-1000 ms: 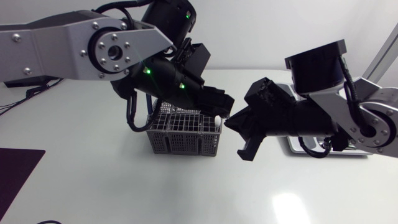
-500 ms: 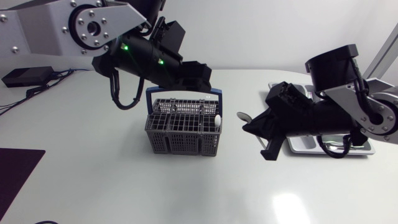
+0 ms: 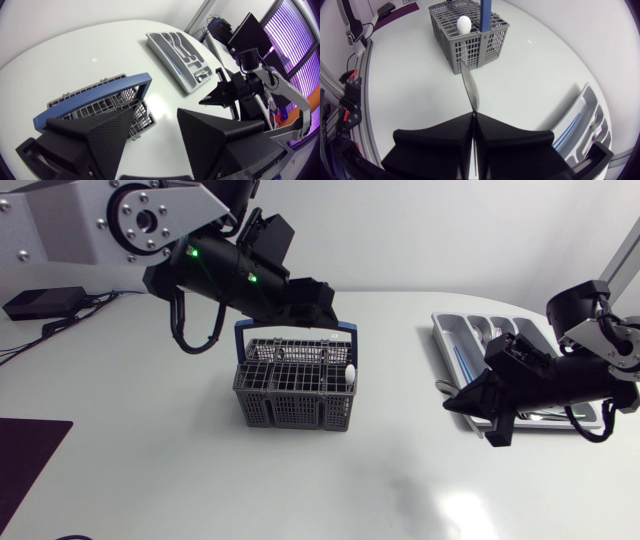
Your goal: Unload the cutlery basket into the drawer organizer.
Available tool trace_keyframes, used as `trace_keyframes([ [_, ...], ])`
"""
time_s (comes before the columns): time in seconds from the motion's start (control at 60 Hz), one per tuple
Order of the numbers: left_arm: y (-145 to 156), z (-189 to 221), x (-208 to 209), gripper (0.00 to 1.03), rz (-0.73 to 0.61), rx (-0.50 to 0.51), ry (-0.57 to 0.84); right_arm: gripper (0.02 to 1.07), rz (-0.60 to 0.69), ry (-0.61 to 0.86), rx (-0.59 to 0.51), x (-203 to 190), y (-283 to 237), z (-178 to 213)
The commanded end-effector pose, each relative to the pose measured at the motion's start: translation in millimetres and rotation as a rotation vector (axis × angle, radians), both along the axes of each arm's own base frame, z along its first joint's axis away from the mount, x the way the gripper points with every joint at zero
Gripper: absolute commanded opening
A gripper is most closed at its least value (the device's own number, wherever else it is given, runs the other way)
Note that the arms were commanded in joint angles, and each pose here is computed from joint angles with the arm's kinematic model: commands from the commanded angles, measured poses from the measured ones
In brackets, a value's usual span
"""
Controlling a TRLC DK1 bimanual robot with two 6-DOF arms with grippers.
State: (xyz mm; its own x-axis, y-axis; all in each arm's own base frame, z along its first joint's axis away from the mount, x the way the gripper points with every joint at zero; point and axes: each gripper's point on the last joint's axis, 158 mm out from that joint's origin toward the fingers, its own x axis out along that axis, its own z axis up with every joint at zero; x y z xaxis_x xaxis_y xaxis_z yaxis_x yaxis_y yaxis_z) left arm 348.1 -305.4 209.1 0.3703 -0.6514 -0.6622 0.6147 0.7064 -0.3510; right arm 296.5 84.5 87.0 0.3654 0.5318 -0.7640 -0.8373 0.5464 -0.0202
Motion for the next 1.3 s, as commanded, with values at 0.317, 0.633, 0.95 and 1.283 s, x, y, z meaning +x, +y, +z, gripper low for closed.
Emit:
trace_keyframes([
  [0.317,-4.0,-32.1,3.2,0.62,-0.067,0.241,0.019,0.07,0.056,0.029,-0.096,20.7,-98.8,-8.4],
  [0.633,9.6,-26.6,13.9,0.62,0.07,0.354,-0.055,0.07,0.082,0.018,-0.249,37.9,-178.6,-28.7],
  [0.95,2.2,-28.1,9.4,0.62,0.112,0.379,-0.074,0.08,0.118,0.036,-0.413,48.9,-246.2,-69.0],
  [1.283,-15.4,-55.4,4.9,0.62,0.105,0.372,-0.052,0.15,0.123,0.034,-0.549,63.2,-283.9,-96.1],
])
